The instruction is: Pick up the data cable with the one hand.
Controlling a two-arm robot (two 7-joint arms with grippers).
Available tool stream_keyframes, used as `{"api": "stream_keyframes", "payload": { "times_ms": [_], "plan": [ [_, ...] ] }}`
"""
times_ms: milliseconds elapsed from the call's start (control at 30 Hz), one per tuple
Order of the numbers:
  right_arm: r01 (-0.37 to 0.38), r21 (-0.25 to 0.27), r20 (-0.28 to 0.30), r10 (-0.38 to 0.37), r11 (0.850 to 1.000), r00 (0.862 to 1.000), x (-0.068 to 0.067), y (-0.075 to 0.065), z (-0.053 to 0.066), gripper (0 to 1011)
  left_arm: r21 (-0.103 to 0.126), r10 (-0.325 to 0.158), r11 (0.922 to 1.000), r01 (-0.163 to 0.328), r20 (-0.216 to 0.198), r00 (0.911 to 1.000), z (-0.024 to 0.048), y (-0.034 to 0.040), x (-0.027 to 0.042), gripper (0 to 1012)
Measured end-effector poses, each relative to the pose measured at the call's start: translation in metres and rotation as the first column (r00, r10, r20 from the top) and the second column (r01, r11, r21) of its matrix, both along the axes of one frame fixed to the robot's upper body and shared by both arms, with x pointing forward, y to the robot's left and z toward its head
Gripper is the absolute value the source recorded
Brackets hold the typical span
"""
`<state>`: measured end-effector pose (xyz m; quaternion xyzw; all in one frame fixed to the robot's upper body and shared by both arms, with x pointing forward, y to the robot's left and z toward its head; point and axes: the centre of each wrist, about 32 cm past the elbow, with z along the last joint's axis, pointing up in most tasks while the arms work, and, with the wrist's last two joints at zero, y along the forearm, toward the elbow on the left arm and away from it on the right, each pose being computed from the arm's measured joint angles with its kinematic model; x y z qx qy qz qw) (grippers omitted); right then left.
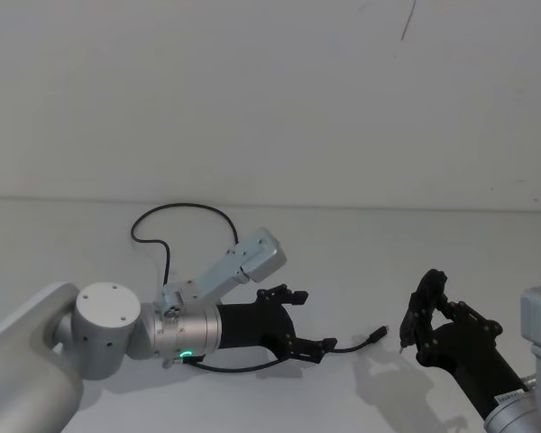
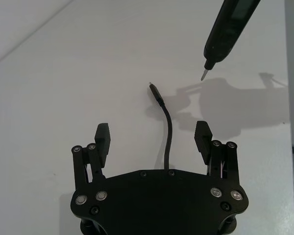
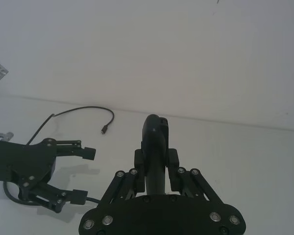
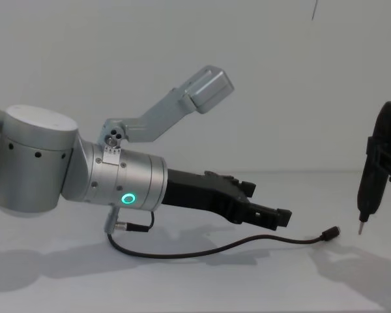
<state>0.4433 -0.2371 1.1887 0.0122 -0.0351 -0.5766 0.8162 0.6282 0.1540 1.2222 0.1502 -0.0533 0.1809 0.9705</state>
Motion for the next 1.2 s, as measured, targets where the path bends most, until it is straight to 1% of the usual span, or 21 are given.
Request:
{"api": "stream_keyframes", "payload": {
  "times_ms": [100,267,300,600,900,1200],
  "plan": [
    [0.000,0.000,0.000,0.000,1.000,1.000,0.0000,0.0000,0.0000,269,0.009,-0.009,0.9999,0.009,-0.010,0.9999,0.0004,0.0014,0.0020,1001],
    [0.000,0.000,0.000,0.000,1.000,1.000,0.0000,0.0000,0.0000,269,0.023,-0.026,0.9994,0.026,-0.023,0.9994,-0.0001,0.0008,0.0037,1001],
    [0.000,0.000,0.000,0.000,1.000,1.000,0.0000,0.0000,0.0000,269,0.023,-0.026,0.9994,0.026,-0.023,0.9994,-0.0001,0.0008,0.0037,1001],
    [0.000,0.000,0.000,0.000,1.000,1.000,0.0000,0.0000,0.0000,269,0.042,-0.050,0.9978,0.052,-0.045,0.9978,-0.0045,-0.0037,0.0041,1001],
    [0.000,0.000,0.000,0.000,1.000,1.000,0.0000,0.0000,0.0000,269,0.056,-0.056,0.9967,0.059,-0.053,0.9970,-0.0072,-0.0057,0.0038,1001],
    [0.000,0.000,0.000,0.000,1.000,1.000,0.0000,0.0000,0.0000,269,0.075,-0.044,0.9960,0.048,-0.055,0.9975,-0.0095,-0.0050,0.0034,1001]
  ]
}}
